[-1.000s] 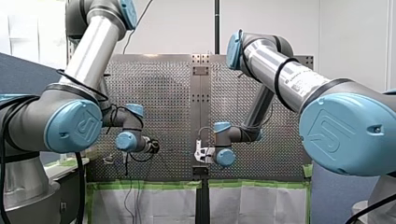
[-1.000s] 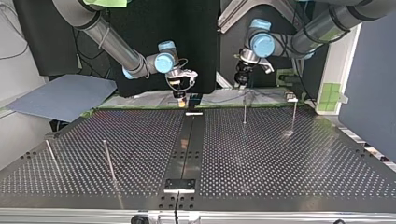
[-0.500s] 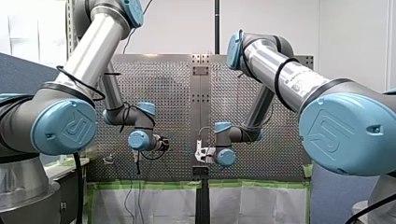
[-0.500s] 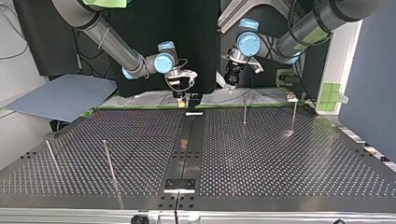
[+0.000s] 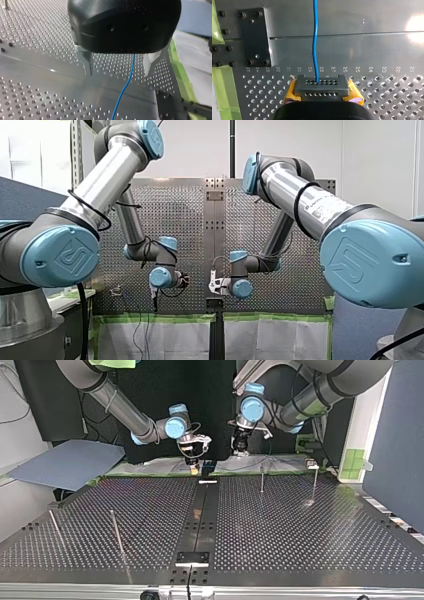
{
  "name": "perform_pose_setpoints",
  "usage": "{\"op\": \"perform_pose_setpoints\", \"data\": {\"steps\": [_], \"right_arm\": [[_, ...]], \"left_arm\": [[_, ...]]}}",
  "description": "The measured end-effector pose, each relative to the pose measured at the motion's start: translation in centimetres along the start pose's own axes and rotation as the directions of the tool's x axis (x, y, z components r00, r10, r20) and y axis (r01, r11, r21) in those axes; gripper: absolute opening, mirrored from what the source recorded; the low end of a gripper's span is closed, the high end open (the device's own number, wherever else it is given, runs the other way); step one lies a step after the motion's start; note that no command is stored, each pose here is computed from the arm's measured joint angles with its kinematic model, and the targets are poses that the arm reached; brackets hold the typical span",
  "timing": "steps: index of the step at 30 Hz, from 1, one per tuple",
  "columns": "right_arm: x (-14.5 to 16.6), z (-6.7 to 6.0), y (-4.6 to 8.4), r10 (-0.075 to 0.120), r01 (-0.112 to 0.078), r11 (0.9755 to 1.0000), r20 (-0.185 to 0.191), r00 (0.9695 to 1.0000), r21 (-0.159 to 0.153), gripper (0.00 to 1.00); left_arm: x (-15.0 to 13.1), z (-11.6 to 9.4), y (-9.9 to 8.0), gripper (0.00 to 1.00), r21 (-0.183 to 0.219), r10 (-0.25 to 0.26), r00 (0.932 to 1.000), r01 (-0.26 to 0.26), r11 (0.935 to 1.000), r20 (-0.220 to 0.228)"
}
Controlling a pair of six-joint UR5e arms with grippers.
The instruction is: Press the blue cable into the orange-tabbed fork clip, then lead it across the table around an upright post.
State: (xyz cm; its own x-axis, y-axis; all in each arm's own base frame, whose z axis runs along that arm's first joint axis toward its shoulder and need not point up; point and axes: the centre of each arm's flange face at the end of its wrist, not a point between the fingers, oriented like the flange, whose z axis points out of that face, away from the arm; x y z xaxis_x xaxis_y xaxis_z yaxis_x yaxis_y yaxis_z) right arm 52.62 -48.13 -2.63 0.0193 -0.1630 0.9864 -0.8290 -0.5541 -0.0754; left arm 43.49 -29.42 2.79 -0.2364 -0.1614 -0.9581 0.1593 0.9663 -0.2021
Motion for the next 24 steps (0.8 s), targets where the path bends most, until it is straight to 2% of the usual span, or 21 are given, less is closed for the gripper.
{"op": "perform_pose_setpoints", "data": {"steps": [6, 12, 17, 24], "right_arm": [[0.0, -0.1, -0.2, -0.001, 0.001, 1.0000, 0.002, 1.0000, 0.002, 0.00], [-0.1, -0.1, -0.3, -0.001, 0.001, 1.0000, 0.005, 1.0000, 0.003, 0.00], [-0.1, -0.1, -0.3, -0.001, 0.001, 1.0000, 0.007, 1.0000, 0.005, 0.00], [-0.1, -0.2, -0.4, -0.001, 0.001, 1.0000, 0.009, 1.0000, 0.005, 0.00]], "left_arm": [[-0.6, 0.8, 0.5, 0.98, -0.053, 0.004, 0.9998, -0.003, 0.9986, 0.019], [-1.0, 1.5, 1.1, 0.98, -0.105, 0.017, 0.9992, -0.013, 0.9944, 0.036], [-0.3, 2.4, 1.6, 0.98, -0.152, 0.034, 0.9991, -0.029, 0.9880, 0.026], [0.9, 4.2, 2.0, 0.98, -0.206, 0.041, 0.9985, -0.033, 0.9780, 0.036]]}}
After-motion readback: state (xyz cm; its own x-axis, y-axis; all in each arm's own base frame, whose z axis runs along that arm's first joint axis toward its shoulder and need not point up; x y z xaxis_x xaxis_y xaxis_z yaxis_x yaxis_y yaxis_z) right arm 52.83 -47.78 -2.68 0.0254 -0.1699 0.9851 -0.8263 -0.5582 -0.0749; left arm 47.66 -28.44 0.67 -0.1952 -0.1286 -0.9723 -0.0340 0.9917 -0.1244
